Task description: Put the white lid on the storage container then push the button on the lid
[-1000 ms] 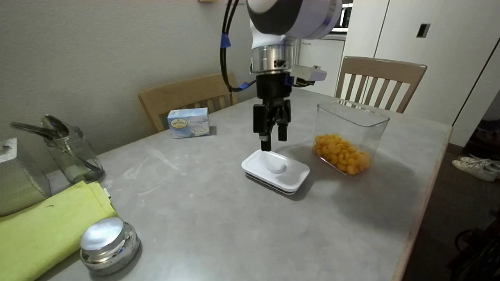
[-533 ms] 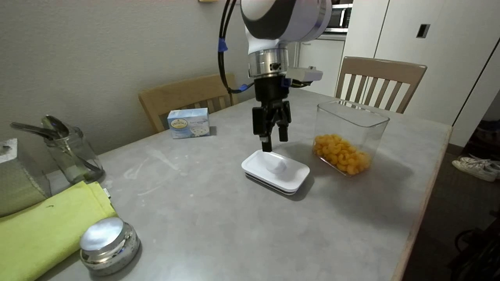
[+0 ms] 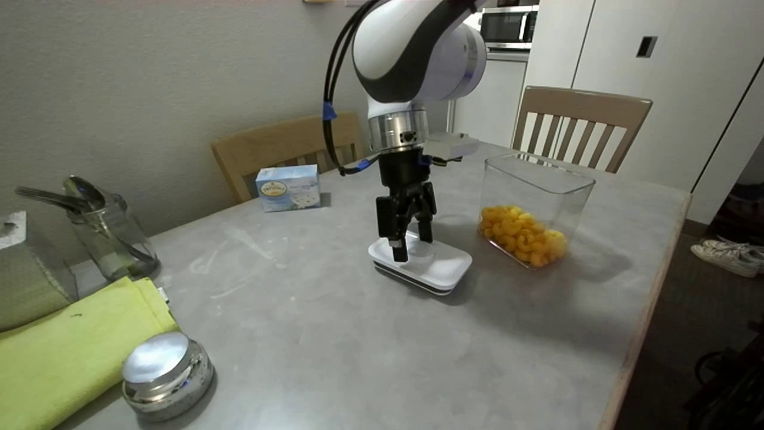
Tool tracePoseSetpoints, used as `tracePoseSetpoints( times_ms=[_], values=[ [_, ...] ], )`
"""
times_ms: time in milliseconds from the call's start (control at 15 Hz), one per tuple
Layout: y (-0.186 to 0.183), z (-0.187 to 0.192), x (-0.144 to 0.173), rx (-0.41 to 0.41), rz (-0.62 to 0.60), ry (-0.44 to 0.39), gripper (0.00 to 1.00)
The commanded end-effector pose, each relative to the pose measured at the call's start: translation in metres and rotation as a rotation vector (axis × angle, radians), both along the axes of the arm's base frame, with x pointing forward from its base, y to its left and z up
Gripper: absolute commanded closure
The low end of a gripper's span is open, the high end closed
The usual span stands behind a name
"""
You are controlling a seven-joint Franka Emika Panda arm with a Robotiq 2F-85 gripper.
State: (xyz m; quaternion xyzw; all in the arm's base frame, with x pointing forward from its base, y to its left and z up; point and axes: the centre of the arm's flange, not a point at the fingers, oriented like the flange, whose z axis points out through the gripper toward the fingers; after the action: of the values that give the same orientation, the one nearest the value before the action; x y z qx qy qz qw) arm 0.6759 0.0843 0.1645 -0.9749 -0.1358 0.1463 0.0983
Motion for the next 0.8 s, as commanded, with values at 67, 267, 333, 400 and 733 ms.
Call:
tracePoseSetpoints(
  times_ms=[67,267,333,400,733],
  values=[
    [-0.004,0.003,0.01,-0.038,-0.024,0.002,0.0],
    [-0.004,0.01,0.009,-0.065,-0.039,-0.004,0.0],
    [-0.005,0.011,0.009,-0.07,-0.043,-0.006,0.02],
    [-0.005,0.012,0.009,-0.075,-0.048,-0.007,0.05],
    [0.002,0.017,0.005,-0.129,-0.049,-0.01,0.04]
  ],
)
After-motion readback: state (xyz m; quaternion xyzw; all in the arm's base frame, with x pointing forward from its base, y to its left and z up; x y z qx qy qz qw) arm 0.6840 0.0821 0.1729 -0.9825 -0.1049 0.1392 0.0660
